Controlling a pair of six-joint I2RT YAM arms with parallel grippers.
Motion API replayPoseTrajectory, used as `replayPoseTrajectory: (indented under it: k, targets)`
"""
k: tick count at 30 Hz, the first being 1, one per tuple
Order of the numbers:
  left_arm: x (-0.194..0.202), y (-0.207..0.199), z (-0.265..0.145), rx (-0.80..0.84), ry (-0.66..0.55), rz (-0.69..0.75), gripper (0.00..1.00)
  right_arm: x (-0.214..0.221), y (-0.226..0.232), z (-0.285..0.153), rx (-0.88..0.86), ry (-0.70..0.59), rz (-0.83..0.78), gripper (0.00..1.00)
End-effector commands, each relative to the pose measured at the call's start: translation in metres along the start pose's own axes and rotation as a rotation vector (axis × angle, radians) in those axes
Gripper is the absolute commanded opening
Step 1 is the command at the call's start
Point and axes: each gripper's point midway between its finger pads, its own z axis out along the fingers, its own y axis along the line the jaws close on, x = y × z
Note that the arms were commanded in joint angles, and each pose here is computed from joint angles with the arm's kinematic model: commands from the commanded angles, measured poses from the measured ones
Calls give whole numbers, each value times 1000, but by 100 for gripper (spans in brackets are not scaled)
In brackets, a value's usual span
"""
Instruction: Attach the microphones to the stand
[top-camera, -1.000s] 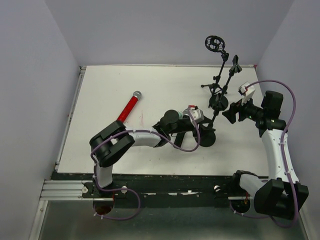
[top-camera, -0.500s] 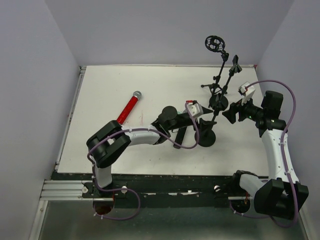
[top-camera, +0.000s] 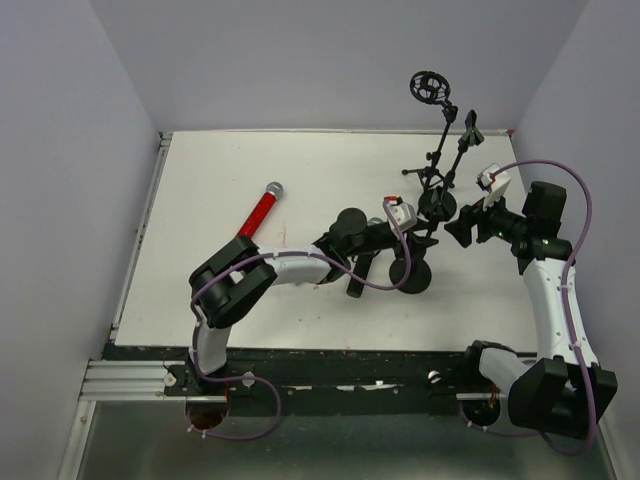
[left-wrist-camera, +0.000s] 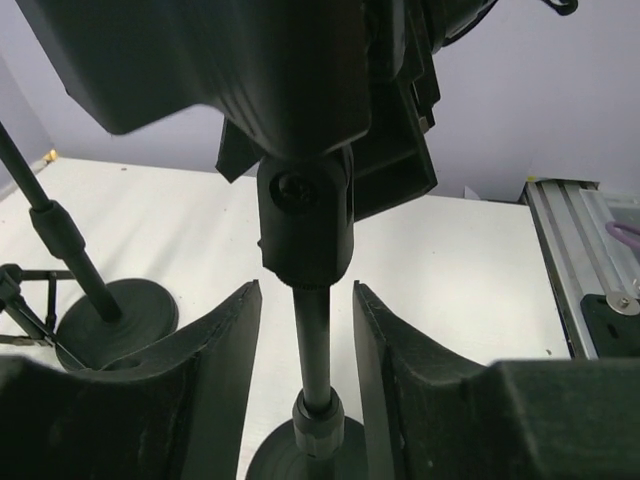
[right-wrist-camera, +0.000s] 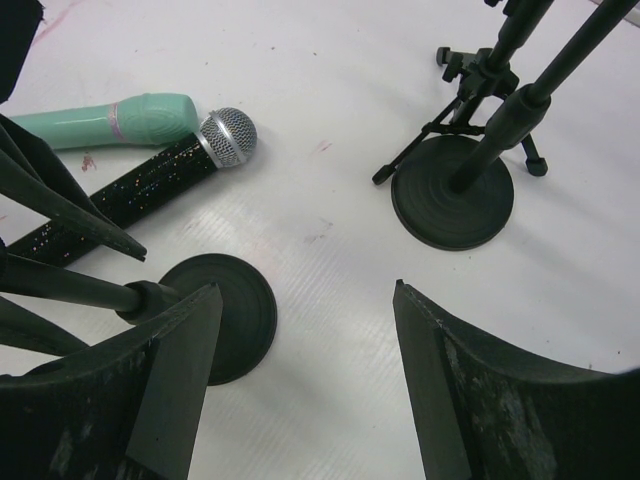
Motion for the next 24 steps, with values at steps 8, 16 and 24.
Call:
replayPoseTrajectory:
  k: [8,16,24]
  targets:
    - [0,1,3,4,-18,-12,0,2,2,0,-7,-1,6,78]
    - [-69,-15,-11,-4,-147,-13,0,3,0,0,-1,4,5,78]
    - [-121,9,-72,-306,-197,-15,0,3,0,-1,1,3,3,78]
